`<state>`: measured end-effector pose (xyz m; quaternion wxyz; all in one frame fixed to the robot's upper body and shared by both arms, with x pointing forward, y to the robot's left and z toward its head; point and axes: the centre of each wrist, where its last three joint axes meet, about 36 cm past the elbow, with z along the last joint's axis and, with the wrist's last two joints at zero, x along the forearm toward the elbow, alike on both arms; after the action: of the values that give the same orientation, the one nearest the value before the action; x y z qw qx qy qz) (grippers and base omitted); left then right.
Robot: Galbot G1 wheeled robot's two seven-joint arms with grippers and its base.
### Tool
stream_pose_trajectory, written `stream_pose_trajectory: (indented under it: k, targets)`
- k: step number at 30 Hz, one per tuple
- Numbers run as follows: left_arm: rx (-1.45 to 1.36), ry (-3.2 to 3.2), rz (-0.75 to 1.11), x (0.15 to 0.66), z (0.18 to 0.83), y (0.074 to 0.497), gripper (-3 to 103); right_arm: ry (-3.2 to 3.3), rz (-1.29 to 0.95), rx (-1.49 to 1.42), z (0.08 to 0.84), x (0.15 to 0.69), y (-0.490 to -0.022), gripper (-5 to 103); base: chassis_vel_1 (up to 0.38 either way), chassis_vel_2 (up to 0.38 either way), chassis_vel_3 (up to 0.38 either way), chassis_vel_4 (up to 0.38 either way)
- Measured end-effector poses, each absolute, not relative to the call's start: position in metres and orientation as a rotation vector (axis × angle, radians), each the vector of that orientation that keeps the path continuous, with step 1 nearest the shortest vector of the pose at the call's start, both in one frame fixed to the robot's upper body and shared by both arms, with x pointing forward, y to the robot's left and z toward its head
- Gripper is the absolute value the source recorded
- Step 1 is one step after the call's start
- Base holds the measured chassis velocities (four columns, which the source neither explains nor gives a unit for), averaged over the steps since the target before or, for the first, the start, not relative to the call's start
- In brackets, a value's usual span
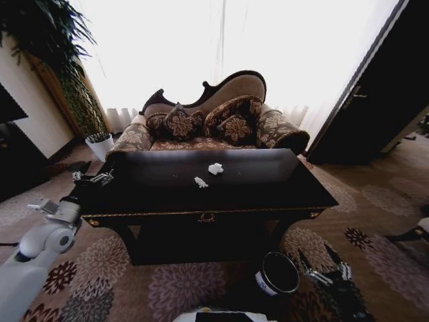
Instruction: Move to the front of the table and place the trash on the table into the trash bin.
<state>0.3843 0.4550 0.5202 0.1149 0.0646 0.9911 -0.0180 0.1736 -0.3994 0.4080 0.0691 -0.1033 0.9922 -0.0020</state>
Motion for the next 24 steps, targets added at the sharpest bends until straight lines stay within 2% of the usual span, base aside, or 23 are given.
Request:
stream_pose_trajectory:
  k: [7,12,20,22,24]
  targets:
    - [0.19,2.905,-0.053,0.384,0.52,0.455,100,3.033,-0.04,-0.366,0.471,0.256,-0.394,100,0.0,0.0,0.0,0.0]
    - [0.19,2.905,-0.053,0.384,0.52,0.455,100,3.078,0.06,-0.485,0.496,0.286,-0.38,100,0.0,0.0,0.0,0.0]
    - [0.19,2.905,-0.053,0.384,0.52,0.455,100,3.11,-0.011,-0.662,0.513,0.329,-0.378,100,0.0,0.0,0.0,0.0]
    - [0.19,2.905,-0.053,0.384,0.52,0.455,100,3.123,-0.092,-0.713,0.513,0.379,-0.387,100,0.0,0.0,0.0,0.0]
    - [0.189,2.905,-0.053,0.384,0.52,0.455,100,3.133,-0.095,-0.708,0.511,0.401,-0.39,100,0.0,0.0,0.0,0.0]
